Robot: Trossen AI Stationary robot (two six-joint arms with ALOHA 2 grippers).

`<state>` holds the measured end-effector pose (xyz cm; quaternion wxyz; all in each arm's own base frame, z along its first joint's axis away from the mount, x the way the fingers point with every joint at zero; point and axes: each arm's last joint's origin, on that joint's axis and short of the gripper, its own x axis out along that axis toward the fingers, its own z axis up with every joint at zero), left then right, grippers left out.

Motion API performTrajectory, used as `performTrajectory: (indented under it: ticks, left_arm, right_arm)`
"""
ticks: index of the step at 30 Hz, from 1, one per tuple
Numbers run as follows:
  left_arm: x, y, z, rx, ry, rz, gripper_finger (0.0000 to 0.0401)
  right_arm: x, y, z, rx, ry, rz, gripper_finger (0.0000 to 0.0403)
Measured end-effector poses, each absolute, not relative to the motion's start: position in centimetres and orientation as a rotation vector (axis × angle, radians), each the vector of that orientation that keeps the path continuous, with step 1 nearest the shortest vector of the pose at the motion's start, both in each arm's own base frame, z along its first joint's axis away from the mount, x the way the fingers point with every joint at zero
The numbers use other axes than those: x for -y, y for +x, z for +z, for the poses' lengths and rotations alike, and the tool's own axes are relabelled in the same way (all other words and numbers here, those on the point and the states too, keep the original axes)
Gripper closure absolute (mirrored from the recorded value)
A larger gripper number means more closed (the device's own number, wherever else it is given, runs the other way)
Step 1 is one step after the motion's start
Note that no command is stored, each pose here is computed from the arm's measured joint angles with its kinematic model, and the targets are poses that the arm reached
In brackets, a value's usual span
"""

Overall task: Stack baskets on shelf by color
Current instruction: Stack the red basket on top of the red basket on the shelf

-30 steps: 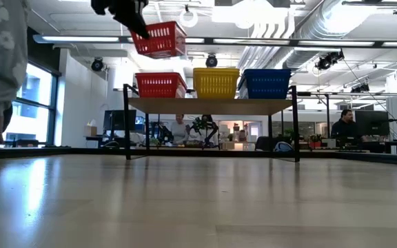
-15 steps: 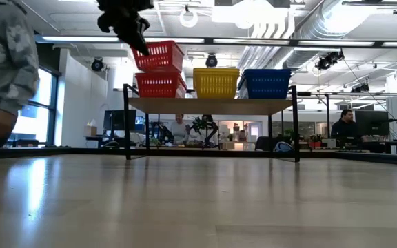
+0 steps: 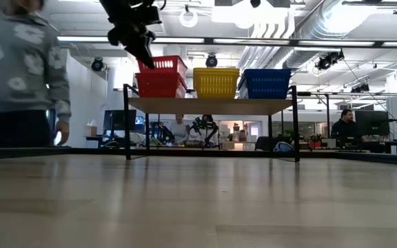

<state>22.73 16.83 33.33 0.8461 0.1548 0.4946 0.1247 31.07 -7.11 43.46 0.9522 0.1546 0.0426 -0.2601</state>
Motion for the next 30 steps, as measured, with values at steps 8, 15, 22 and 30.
performTrajectory:
  ticks: [8, 15, 22, 30]
  left_arm:
    - [-17.02, 22.84, 33.11, -1.040, 0.301, 0.258, 0.0400]
    - [-17.03, 22.87, 33.13, -1.031, 0.269, 0.278, 0.0374]
    - [-17.07, 22.92, 33.18, -1.012, 0.211, 0.317, 0.0318]
    - [-16.75, 23.18, 33.36, -0.976, 0.134, 0.357, 0.0248]
  right_arm:
    - [7.27, 31.03, 43.38, -0.096, 0.315, -0.526, 0.0285]
    - [7.27, 31.01, 43.18, -0.116, 0.314, -0.529, 0.0285]
    - [7.25, 30.99, 43.07, -0.129, 0.314, -0.526, 0.0285]
    - [7.19, 31.01, 43.04, -0.136, 0.316, -0.508, 0.0285]
